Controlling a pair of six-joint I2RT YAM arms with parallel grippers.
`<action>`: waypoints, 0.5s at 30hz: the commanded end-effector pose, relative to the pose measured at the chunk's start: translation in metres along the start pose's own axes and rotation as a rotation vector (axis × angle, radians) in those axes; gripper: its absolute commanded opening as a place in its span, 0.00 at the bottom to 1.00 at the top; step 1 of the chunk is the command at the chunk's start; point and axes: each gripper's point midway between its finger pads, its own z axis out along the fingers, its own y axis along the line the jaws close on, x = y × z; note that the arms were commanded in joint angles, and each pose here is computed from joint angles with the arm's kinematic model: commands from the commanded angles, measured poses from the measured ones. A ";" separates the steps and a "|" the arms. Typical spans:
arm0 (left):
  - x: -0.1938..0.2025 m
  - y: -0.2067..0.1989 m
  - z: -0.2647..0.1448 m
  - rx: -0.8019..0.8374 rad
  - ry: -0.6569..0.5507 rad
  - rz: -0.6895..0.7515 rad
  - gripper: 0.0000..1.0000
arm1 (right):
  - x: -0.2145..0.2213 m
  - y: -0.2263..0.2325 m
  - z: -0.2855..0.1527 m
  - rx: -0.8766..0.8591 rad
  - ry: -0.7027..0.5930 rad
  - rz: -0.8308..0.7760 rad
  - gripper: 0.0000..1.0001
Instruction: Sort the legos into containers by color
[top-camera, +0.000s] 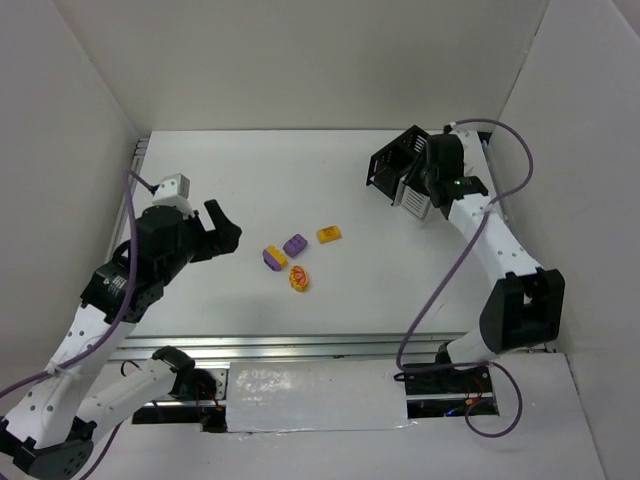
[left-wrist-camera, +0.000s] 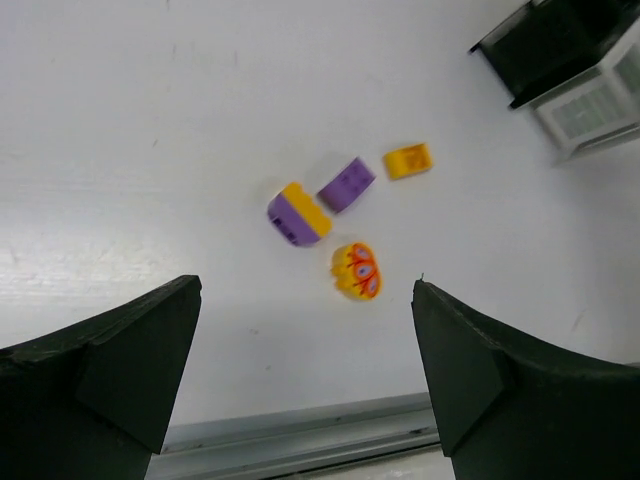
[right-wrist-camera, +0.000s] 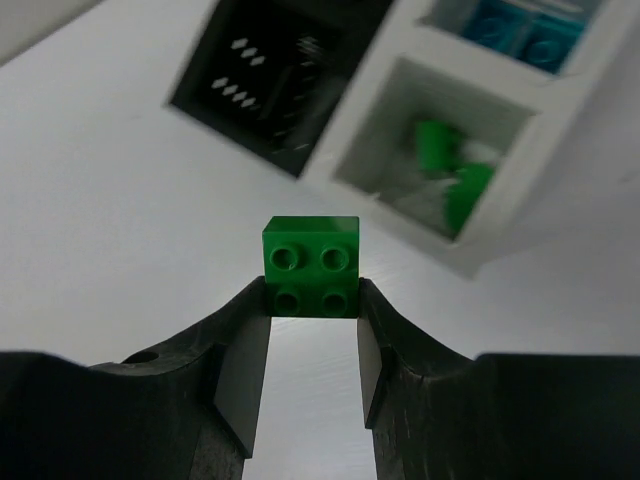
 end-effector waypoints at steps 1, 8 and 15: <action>0.016 0.017 0.008 -0.044 0.015 0.072 1.00 | -0.014 -0.065 0.008 0.292 0.007 -0.058 0.00; 0.055 0.025 0.025 -0.020 0.122 0.135 1.00 | -0.027 -0.088 0.043 0.357 0.040 -0.063 0.00; 0.061 0.023 0.029 0.000 0.143 0.147 1.00 | -0.031 -0.086 0.059 0.360 0.051 -0.077 0.02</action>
